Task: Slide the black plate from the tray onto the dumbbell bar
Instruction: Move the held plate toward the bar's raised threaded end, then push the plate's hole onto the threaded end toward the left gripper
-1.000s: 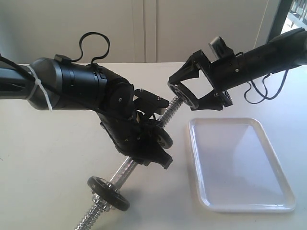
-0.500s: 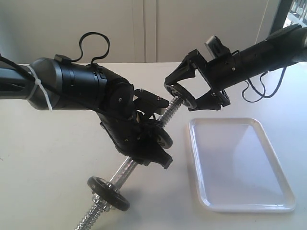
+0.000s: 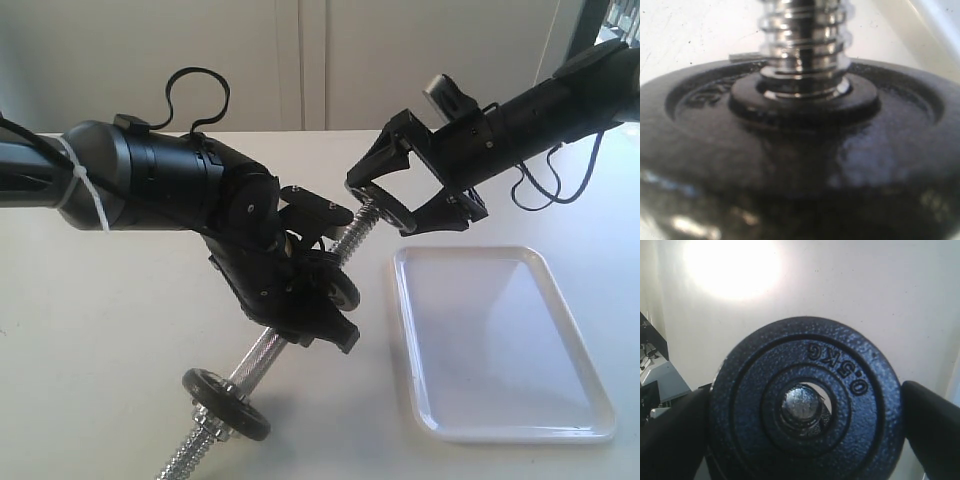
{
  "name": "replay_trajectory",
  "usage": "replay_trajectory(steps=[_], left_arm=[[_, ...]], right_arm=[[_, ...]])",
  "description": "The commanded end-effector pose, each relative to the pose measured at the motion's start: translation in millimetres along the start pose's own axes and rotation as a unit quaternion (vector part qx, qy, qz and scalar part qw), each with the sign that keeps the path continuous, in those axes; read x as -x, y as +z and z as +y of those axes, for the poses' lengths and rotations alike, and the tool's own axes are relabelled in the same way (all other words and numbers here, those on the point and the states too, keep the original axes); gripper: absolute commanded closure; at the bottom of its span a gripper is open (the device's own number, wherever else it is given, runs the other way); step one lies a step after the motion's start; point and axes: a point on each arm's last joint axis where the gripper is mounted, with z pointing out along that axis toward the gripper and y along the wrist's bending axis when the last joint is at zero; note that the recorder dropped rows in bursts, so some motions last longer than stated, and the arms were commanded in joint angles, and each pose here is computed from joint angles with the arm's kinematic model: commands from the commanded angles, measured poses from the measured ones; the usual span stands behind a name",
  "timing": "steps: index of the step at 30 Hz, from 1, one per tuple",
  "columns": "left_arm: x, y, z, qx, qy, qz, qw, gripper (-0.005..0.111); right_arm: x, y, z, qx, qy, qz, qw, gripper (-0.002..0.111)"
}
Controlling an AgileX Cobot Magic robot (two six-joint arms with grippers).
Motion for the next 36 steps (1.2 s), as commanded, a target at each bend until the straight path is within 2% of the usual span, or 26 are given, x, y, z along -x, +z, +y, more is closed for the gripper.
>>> replay_trajectory(steps=[1,22,36], left_arm=[[15.1,-28.5,-4.7,-0.013,-0.007,-0.071,0.997,0.107],[16.7,-28.7,-4.8,-0.014,-0.007,-0.08,0.997,0.107],[22.6,-29.9,-5.2,-0.017,-0.008,-0.112,0.993,0.107]], right_arm=[[0.4,-3.2,9.6,0.024,-0.002,0.0,1.0,0.108],[-4.2,12.2,20.8,0.027,-0.015,0.019,0.999,0.108],[-4.0,12.0,20.9,0.028,-0.014,0.019,0.999,0.108]])
